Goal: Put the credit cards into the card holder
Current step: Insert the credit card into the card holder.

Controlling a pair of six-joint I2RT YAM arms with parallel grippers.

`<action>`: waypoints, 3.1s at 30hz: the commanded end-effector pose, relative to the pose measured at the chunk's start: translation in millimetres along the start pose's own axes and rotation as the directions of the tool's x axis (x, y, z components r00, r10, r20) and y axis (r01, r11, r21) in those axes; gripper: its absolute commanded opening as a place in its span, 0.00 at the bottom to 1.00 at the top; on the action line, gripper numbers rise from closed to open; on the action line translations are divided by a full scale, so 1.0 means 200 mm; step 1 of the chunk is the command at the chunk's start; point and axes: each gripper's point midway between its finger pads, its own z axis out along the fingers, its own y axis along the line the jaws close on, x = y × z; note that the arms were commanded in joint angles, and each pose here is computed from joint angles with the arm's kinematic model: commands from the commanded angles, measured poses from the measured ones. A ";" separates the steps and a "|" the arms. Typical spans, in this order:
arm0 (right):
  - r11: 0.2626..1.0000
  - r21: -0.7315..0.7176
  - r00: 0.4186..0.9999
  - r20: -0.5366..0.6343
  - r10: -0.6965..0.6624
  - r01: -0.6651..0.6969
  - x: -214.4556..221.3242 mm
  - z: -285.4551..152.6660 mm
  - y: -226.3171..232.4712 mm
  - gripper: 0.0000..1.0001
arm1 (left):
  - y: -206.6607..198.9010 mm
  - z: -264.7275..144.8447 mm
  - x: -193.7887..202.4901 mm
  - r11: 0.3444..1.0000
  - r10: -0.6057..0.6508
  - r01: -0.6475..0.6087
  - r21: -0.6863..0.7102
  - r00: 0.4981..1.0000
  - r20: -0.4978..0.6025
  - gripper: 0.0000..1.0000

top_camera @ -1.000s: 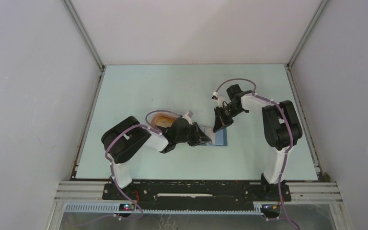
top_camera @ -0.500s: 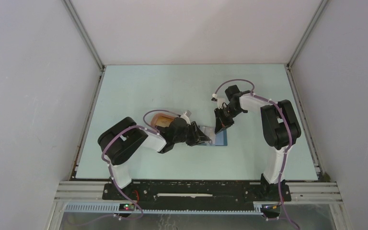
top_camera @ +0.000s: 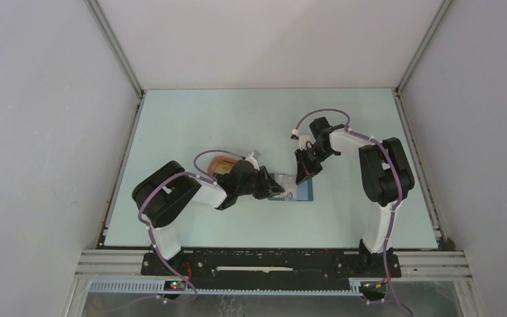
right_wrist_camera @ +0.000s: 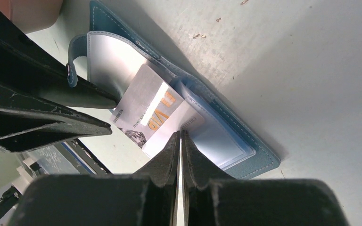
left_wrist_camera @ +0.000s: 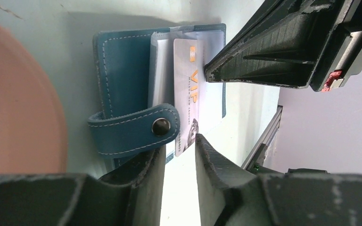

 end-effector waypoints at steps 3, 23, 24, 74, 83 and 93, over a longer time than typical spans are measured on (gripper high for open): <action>0.999 0.019 0.999 0.000 -0.037 0.037 -0.03 -0.01 0.00 0.11 | -0.07 0.01 -0.03 0.999 0.038 -0.038 0.032 0.999 0.001 0.28; 0.985 0.076 0.980 0.111 -0.164 0.156 -0.11 -0.24 0.05 0.16 | -0.08 0.05 -0.03 0.998 0.071 -0.071 0.001 0.997 -0.023 0.13; 0.982 0.105 0.979 0.112 -0.171 0.159 -0.12 -0.27 0.03 0.16 | -0.08 0.05 -0.03 0.997 0.072 -0.072 0.004 0.997 -0.023 0.13; 0.971 0.183 0.988 -0.049 -0.149 0.155 -0.02 -0.14 -0.15 0.09 | -0.28 0.22 0.09 0.974 0.228 -0.222 0.049 0.955 -0.192 0.11; 0.974 0.176 0.989 -0.025 -0.143 0.145 -0.03 -0.18 -0.15 0.10 | -0.23 0.16 0.07 0.975 0.219 -0.222 -0.004 0.963 -0.156 0.25; 0.975 0.170 0.990 -0.031 -0.139 0.142 -0.02 -0.17 -0.15 0.10 | -0.16 0.14 -0.05 0.975 0.195 -0.204 -0.088 0.976 -0.093 0.32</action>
